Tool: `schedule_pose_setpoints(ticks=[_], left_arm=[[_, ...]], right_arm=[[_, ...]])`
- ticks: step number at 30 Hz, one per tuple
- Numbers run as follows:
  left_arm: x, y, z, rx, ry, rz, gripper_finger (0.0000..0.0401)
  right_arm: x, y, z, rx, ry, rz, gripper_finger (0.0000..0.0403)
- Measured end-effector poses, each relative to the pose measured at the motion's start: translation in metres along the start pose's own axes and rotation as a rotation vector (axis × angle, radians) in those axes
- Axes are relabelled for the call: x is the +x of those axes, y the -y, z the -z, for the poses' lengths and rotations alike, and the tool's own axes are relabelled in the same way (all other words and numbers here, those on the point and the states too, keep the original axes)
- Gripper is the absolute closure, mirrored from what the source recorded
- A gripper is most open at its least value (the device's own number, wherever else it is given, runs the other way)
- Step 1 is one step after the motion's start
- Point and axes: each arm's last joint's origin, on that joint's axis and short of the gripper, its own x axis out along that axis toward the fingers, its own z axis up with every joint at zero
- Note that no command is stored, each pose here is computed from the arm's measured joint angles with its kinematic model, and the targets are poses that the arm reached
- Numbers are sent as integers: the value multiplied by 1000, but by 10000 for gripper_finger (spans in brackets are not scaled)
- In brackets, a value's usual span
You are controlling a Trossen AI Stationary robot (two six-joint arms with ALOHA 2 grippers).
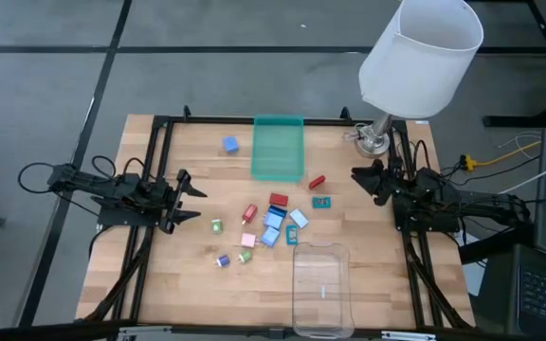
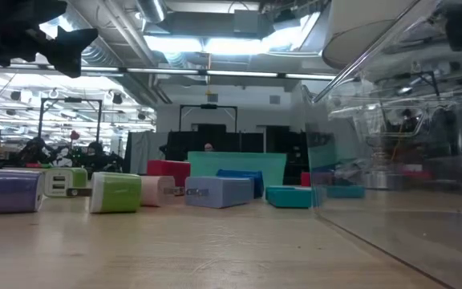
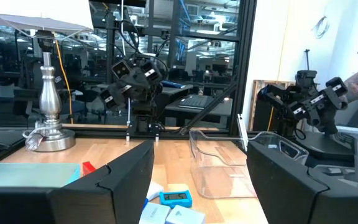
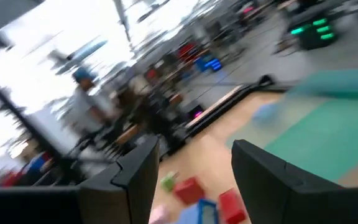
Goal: Pick & Place Office items
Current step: Put the red charger adapter into the green bin
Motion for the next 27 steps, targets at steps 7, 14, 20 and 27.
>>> schedule_pose_setpoints(ticks=[7, 14, 20, 27], left_arm=[[0, 0, 0, 0, 0, 0, 150], [0, -2, 0, 0, 3, -53, 150], [0, -5, 0, 96, 4, -166, 150], [-1, -7, -1, 188, -6, -262, 150]], right_arm=[[0, 3, -5, 69, 130, 128, 202], [-1, 6, -7, 281, 231, 200, 202], [-1, 5, -7, 443, 238, 172, 202], [-3, -3, -18, 568, 347, 50, 202]])
